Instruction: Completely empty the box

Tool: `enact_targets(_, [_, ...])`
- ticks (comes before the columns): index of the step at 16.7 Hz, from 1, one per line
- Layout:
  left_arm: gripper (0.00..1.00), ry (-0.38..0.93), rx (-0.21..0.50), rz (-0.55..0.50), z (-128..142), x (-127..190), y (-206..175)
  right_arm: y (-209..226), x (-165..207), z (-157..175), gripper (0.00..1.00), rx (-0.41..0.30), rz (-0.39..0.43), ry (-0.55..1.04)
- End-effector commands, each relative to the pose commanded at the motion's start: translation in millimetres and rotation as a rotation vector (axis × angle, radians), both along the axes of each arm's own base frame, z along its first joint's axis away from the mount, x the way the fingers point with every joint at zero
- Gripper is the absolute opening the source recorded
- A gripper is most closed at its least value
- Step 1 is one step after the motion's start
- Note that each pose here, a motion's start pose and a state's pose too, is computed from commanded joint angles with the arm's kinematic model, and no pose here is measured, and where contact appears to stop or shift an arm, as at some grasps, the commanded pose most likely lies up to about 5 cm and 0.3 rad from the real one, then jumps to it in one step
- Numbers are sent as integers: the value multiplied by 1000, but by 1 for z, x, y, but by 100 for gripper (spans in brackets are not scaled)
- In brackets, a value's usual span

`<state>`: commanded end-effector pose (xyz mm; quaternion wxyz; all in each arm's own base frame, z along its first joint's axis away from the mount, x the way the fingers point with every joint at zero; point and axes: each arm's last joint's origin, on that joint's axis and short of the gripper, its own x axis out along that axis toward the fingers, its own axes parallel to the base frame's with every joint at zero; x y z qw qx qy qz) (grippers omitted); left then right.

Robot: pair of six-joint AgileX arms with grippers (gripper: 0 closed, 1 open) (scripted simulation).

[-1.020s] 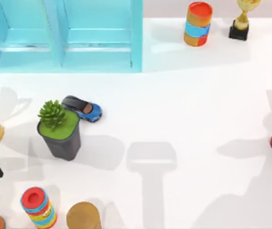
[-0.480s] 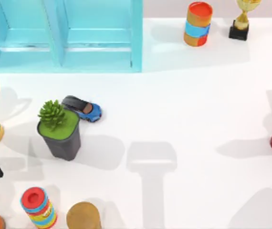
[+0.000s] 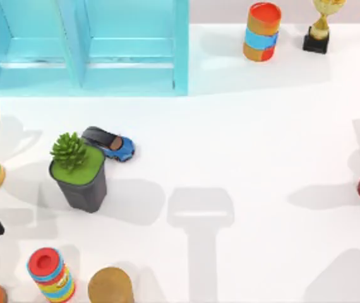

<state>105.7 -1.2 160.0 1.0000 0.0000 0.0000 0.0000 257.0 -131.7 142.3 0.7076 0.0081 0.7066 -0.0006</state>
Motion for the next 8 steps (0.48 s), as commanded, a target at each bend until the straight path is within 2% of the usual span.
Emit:
enact_targets(7, [100,0,0,0,0,0,0,0,0,0,2,0,0,0])
enact_targets(8, [100,0,0,0,0,0,0,0,0,0,0,0,0,0])
